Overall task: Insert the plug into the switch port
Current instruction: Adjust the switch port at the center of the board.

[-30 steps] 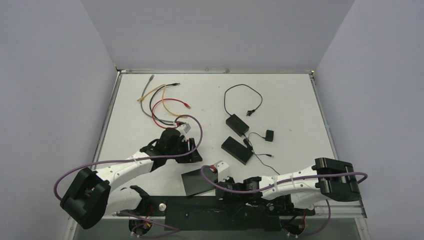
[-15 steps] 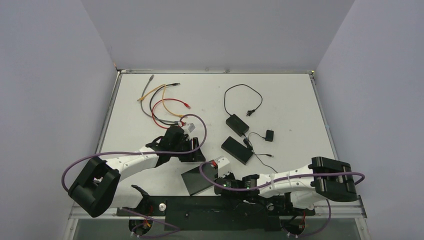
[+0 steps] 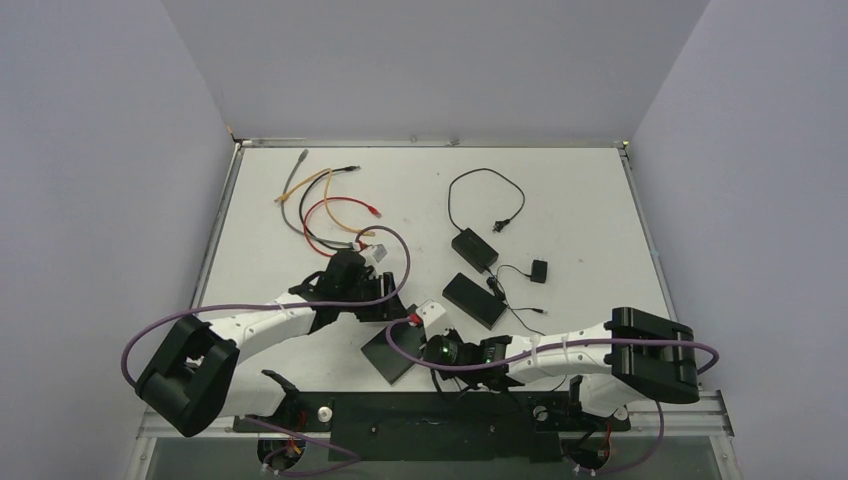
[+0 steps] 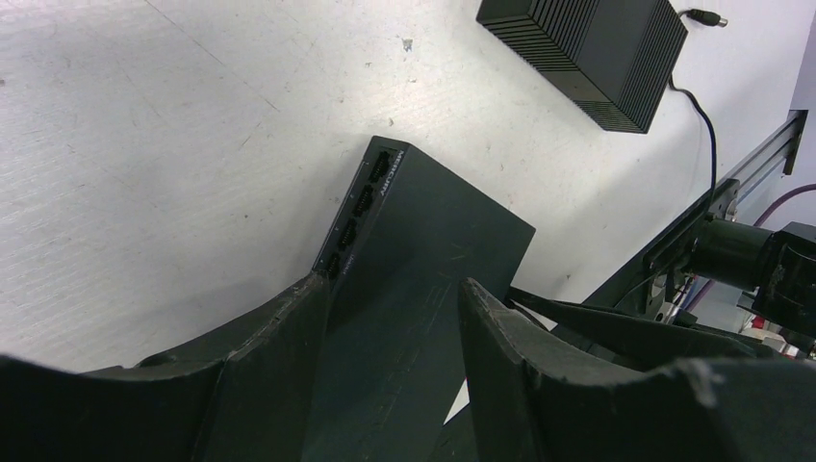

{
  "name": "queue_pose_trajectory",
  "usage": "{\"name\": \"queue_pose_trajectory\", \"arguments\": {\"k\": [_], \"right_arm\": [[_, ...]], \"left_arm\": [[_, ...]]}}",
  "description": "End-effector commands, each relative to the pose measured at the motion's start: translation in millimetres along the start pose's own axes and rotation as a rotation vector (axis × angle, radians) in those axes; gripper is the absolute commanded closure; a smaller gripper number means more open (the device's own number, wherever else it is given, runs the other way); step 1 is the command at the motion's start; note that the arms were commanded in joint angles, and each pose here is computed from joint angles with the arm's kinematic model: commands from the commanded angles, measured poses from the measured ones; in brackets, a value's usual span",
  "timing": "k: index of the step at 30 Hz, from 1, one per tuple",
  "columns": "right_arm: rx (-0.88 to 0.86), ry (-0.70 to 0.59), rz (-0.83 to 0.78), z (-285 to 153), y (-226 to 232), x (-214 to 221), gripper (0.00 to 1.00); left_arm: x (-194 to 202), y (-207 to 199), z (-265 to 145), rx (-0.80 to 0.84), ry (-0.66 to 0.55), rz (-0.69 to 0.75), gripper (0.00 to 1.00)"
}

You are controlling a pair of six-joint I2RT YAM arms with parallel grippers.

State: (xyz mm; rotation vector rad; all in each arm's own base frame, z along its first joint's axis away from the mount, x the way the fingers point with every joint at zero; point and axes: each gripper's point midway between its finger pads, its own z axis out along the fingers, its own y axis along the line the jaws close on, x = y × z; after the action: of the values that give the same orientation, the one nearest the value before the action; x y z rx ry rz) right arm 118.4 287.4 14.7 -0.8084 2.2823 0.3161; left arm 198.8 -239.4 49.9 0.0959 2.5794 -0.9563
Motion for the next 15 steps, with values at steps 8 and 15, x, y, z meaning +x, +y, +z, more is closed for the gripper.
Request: {"name": "queue_pose_trajectory", "arguments": {"k": [8,15], "right_arm": [[0.001,-0.033,-0.091,0,-6,-18,1.0],[0.041,-0.054,-0.084,-5,-20,-15,1.0]], "left_arm": [[-37,-4,-3,0.005,-0.107,0.028,0.51],[-48,-12,6,0.044,-0.111,0.039,0.51]]}}
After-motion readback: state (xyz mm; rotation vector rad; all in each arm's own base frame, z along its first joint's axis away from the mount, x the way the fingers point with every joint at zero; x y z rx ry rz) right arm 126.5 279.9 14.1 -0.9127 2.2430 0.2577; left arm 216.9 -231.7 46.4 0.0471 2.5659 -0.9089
